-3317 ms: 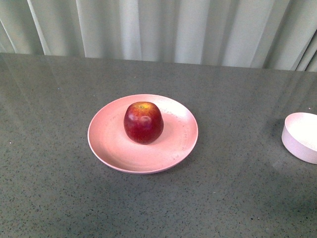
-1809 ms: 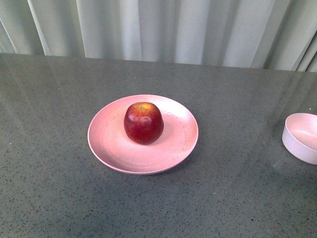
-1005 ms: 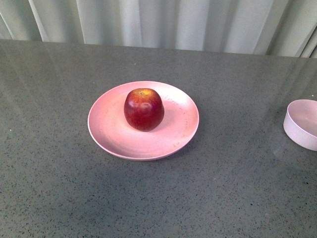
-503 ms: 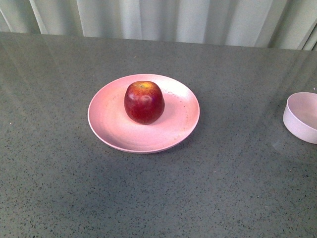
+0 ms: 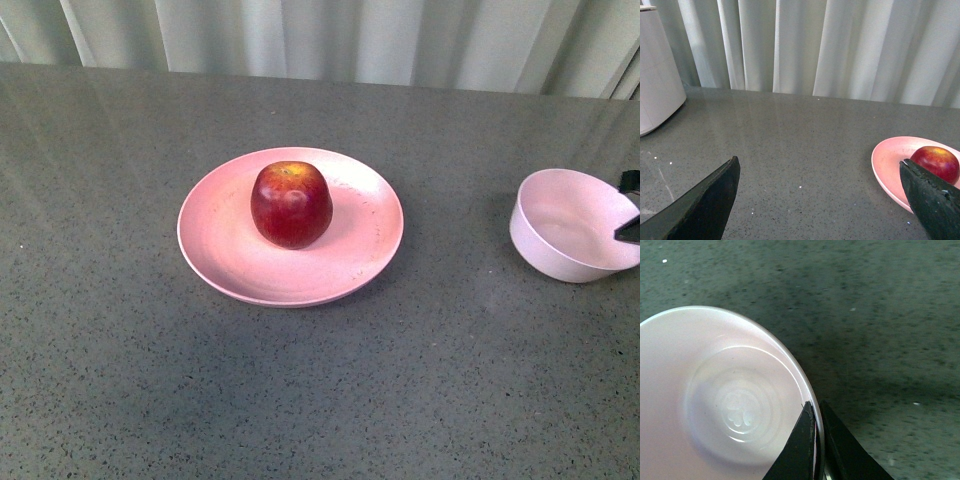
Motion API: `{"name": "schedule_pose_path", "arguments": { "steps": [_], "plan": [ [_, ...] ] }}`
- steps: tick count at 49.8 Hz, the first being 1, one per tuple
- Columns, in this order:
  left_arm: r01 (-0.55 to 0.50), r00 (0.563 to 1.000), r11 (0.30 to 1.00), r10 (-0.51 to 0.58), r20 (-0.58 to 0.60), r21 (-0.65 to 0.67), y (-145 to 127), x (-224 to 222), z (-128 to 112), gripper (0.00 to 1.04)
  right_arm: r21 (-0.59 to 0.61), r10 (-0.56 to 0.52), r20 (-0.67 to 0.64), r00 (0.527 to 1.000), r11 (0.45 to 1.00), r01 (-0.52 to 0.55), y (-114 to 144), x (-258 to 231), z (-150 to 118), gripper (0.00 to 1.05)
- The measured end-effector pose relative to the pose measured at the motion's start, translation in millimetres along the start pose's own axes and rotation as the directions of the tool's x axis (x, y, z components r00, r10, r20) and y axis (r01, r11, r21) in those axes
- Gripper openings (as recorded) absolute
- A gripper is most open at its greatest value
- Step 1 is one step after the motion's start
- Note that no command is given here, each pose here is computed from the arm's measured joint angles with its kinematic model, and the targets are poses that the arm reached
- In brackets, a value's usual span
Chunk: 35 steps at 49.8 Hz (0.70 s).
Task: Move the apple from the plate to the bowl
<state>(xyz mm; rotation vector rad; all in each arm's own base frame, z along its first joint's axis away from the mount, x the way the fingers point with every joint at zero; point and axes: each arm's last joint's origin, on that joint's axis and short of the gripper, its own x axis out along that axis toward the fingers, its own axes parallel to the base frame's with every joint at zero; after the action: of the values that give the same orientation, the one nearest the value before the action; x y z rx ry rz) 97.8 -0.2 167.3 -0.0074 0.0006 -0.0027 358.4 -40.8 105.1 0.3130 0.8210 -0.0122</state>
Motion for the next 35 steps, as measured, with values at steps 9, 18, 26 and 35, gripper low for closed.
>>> {"name": "schedule_pose_path", "arguments": {
  "steps": [9, 18, 26, 35],
  "plan": [
    [0.0, 1.0, 1.0, 0.0, 0.0, 0.0, 0, 0, 0, 0.96, -0.031, 0.037, -0.009, 0.999, 0.999, -0.037, 40, 7, 3, 0.02],
    [0.0, 1.0, 1.0, 0.0, 0.0, 0.0, 0, 0, 0, 0.96, -0.037, 0.035, -0.021, 0.999, 0.999, -0.036, 56, 16, 6, 0.02],
    [0.0, 1.0, 1.0, 0.0, 0.0, 0.0, 0, 0, 0, 0.96, -0.05, 0.021, -0.049, 0.999, 0.998, -0.024, 62, 24, 2, 0.02],
    [0.0, 1.0, 1.0, 0.0, 0.0, 0.0, 0, 0, 0, 0.96, -0.059, 0.014, -0.065, 0.998, 0.998, -0.017, 66, 29, -3, 0.02]
  ]
}}
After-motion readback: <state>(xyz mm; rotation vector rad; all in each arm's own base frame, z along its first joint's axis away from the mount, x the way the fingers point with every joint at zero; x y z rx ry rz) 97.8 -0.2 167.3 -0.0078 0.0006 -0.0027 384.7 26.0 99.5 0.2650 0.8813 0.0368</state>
